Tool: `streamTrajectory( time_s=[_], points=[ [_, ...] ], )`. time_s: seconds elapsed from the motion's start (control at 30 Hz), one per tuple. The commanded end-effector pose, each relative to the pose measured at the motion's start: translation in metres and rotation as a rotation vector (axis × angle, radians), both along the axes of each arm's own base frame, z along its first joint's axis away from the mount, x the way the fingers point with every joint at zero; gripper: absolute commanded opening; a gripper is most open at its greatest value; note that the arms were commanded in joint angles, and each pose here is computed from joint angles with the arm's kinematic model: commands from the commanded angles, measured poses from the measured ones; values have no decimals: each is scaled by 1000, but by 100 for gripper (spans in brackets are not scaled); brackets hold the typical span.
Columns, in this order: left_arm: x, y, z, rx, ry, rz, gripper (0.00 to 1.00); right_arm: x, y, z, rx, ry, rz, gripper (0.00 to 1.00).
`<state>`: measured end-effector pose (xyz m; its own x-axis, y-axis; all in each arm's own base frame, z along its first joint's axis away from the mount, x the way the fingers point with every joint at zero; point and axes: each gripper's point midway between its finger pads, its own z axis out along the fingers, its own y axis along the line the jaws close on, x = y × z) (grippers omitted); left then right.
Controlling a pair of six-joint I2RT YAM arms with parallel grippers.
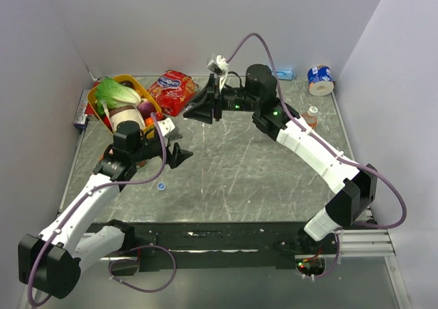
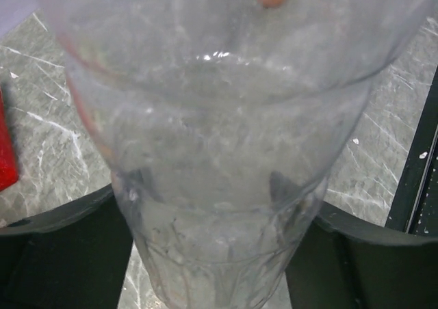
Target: Screw on the bottle caps
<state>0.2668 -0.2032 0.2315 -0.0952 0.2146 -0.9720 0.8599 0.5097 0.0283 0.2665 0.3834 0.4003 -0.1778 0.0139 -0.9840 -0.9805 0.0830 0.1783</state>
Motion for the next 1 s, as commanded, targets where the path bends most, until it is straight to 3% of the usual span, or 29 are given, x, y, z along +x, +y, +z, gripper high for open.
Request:
streamTrajectory(
  time_s=[0.0, 0.07, 0.13, 0.23, 0.33, 0.43, 0.53, 0.57, 0.63, 0.7, 0.8, 0.97],
  points=[
    [-2, -6, 41, -58, -92, -27, 76, -17, 0, 15, 11, -68, 58, 8],
    [-5, -5, 46, -67, -90, -29, 71, -18, -4, 9, -18, -74, 59, 44],
    [-9, 0, 49, -47, -88, -21, 67, -17, -13, 21, -32, -181, 42, 65],
    [-7, 20, 55, -37, -97, 61, 60, -4, -45, 37, -87, -301, -60, 75],
    [-4, 45, 61, -66, -96, 185, 55, 18, -74, 38, -152, -351, -143, 76],
    [-4, 59, 64, -111, -98, 226, 48, 30, -81, 27, -192, -310, -138, 74],
    [-4, 66, 67, -149, -94, 255, 28, 29, -70, 9, -222, -311, -74, 72],
    [-1, 72, 69, -156, -92, 287, 16, 30, -62, -8, -263, -320, -47, 72],
    [2, 80, 86, -200, -110, 346, 13, 22, -38, -39, -351, -448, 64, 71],
    [11, 98, 111, -244, -166, 472, 2, 15, -29, -75, -467, -479, 133, 66],
    [17, 117, 151, -316, -243, 581, 1, 8, -2, -129, -605, -541, 259, 51],
    [16, 132, 187, -394, -325, 645, 1, -3, 50, -202, -712, -464, 339, 48]
  ],
)
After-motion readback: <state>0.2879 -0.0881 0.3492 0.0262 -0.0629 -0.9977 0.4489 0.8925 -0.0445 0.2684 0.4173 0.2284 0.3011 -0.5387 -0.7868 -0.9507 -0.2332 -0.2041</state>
